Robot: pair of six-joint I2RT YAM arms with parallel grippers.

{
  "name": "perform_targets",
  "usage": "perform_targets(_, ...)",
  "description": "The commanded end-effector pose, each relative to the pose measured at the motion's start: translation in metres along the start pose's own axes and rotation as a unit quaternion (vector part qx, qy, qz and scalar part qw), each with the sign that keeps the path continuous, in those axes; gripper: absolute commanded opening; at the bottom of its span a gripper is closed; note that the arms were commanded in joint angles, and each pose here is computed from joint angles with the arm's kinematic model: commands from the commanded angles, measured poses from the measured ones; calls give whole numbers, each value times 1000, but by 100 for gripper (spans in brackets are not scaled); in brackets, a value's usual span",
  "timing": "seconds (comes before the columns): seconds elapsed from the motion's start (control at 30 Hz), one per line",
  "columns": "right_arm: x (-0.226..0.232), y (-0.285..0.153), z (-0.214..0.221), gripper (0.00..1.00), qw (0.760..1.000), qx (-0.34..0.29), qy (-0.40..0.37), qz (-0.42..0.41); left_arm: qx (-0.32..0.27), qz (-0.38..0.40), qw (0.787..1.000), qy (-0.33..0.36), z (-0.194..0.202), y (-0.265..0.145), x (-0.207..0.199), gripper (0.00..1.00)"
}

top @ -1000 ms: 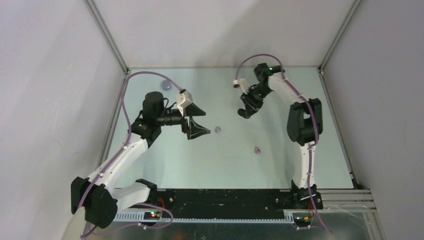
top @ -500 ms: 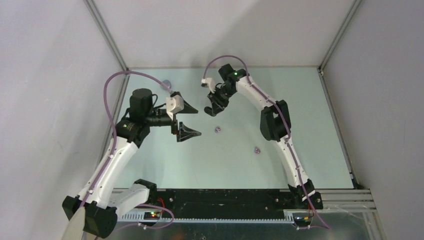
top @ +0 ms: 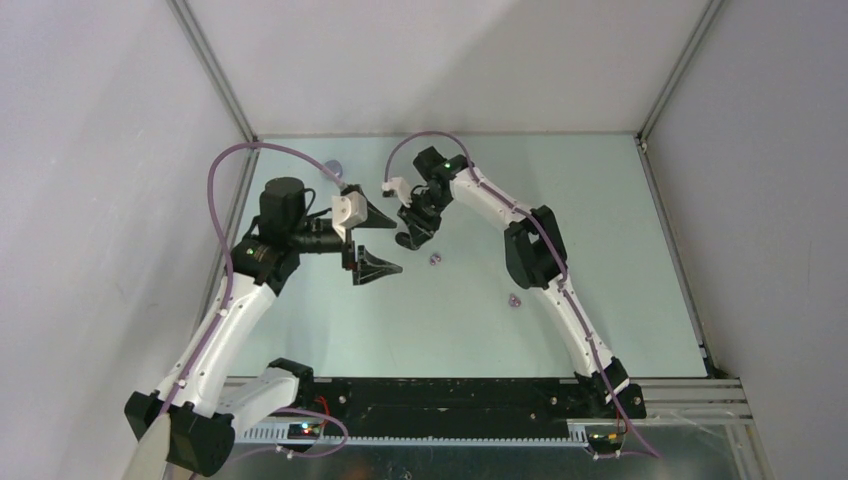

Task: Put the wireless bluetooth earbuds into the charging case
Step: Place the charging case with the earbuds at the center of the board.

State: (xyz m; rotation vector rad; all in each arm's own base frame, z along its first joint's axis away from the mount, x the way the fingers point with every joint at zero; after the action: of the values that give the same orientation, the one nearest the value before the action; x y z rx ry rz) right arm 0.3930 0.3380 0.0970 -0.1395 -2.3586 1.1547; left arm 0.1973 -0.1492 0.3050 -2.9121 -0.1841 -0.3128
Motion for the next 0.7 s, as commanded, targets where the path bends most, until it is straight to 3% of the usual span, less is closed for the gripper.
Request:
perform_targets(0.0, -1, 10, 9, 13, 999, 26, -18, 5, -13, 9, 1000, 8, -2, 1, 1, 99)
perform_targets(0.17, 3, 13, 11, 17, 999, 40, -31, 14, -16, 13, 1000, 4, 0, 2, 1, 99)
perform_targets(0.33, 1, 7, 6, 31, 998, 33, -33, 31, -19, 15, 1000, 2, -1, 2, 0, 99)
perform_targets(0.67, -4, -14, -12, 50, 997, -7, -36, 66, -23, 19, 1000, -6, 1, 4, 1, 100)
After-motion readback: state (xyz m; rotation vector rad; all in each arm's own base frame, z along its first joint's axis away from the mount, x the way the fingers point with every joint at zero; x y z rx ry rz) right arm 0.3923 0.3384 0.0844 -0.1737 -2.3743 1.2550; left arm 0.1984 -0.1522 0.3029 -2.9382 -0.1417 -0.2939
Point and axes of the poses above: each gripper's point midway between its finger pads, its own y axis out along the fingers, its own x axis along the line the jaws close on, z = x × y, the point moved 7 cm from there along -y, back along the fingers, and after that the axes turned 11 degrees about y, right-handed, at the moved point
